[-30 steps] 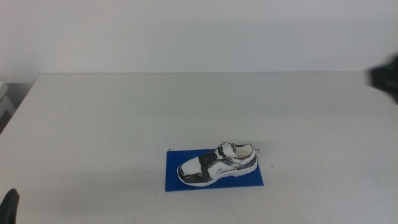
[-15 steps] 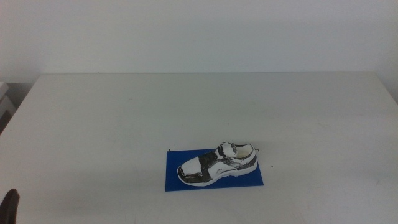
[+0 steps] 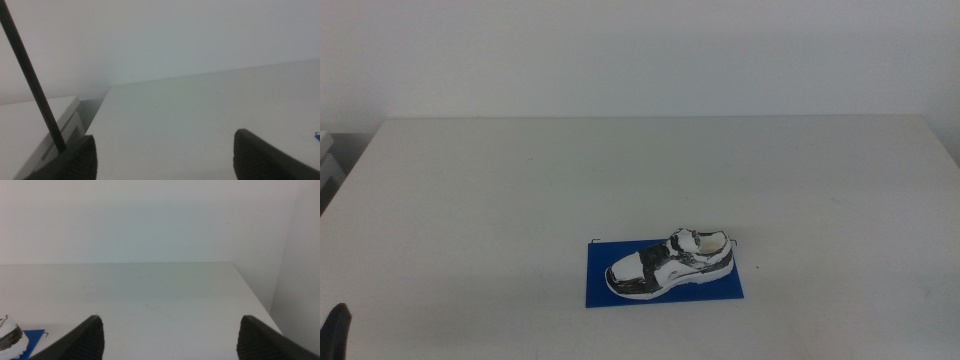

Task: Use one arm to grab the shoe from the table and place it on the mat.

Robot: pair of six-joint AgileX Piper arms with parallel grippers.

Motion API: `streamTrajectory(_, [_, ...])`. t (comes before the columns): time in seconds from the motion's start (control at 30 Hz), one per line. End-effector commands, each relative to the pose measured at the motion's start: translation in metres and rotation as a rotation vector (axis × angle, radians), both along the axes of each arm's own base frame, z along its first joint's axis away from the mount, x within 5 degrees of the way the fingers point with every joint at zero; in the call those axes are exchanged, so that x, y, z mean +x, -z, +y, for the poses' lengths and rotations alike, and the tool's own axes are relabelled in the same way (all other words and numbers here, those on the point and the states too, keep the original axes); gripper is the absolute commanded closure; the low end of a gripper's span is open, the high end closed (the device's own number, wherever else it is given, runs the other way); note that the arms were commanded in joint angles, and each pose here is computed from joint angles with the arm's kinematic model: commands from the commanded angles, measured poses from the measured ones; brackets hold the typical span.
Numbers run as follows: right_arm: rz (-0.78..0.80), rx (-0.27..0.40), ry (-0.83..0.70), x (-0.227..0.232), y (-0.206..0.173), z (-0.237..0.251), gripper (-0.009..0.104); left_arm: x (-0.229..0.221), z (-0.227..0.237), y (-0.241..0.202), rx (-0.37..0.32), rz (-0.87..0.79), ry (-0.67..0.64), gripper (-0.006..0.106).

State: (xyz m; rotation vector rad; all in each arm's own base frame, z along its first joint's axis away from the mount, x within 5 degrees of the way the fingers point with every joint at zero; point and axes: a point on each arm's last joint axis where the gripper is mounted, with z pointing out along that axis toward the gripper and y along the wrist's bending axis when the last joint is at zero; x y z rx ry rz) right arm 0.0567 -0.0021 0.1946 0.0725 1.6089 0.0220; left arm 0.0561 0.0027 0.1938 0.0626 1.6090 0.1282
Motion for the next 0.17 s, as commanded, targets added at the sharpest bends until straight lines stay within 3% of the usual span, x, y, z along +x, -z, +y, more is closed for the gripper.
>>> streamTrajectory(0.0, [-0.107,-0.053,-0.002,-0.0018,-0.0074,0.0005,0.003,-0.0003,-0.0007,-0.0061,-0.011,-0.084,0.010,0.007])
streamTrajectory(0.13, [-0.107,-0.050,-0.003,-0.0018,-0.0074,0.0005,0.003,-0.0003,-0.0007,-0.0061,-0.011,-0.084,0.010,0.007])
